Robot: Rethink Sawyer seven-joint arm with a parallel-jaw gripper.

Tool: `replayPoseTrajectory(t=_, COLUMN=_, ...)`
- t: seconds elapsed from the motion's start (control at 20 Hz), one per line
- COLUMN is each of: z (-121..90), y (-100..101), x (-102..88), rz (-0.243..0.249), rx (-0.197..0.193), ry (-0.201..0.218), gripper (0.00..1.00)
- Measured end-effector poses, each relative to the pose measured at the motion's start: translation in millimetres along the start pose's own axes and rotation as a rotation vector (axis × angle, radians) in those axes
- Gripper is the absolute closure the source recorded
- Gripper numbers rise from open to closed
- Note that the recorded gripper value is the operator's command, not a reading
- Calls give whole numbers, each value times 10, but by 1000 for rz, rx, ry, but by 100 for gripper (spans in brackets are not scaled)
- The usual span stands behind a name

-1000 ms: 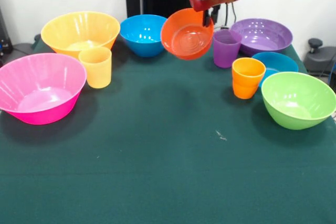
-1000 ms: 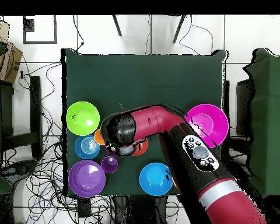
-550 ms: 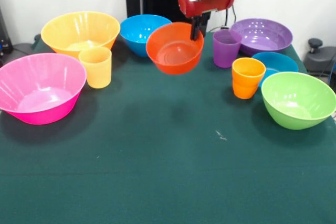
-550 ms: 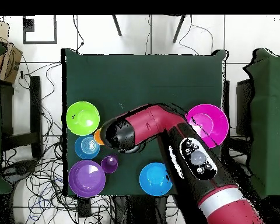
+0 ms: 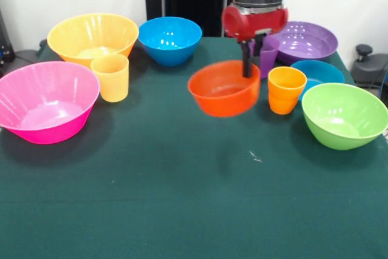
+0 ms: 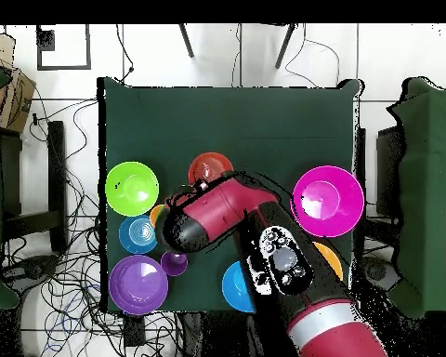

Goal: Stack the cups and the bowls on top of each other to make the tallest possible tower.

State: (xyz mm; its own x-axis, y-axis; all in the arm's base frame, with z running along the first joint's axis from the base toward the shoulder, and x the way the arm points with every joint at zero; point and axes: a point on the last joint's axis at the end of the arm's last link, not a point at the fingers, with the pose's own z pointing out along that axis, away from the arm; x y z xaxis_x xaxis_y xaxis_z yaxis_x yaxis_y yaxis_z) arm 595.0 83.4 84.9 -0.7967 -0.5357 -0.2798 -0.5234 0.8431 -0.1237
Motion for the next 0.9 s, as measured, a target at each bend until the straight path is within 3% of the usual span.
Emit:
replayPoseTrajectory(t=0.05, z=23, y=97, x=-39, rz=-9, rx=8, ry=-54, gripper=100)
replayPoseTrajectory(t=0.15, z=39, y=211, x=-68, rz=-2, rx=12, ry=-97, gripper=100)
replayPoseTrajectory(t=0.4, z=46, y=386, x=-58, rz=27, rx=21, ry=-150, gripper=100)
replayPoseTrajectory(t=0.7, z=20, y=362, x=96, rz=49, rx=46, ry=-126, gripper=100)
replayPoseTrajectory(t=0.9, z=12, y=152, x=262, rz=87, rx=64, ry=-88, gripper=100)
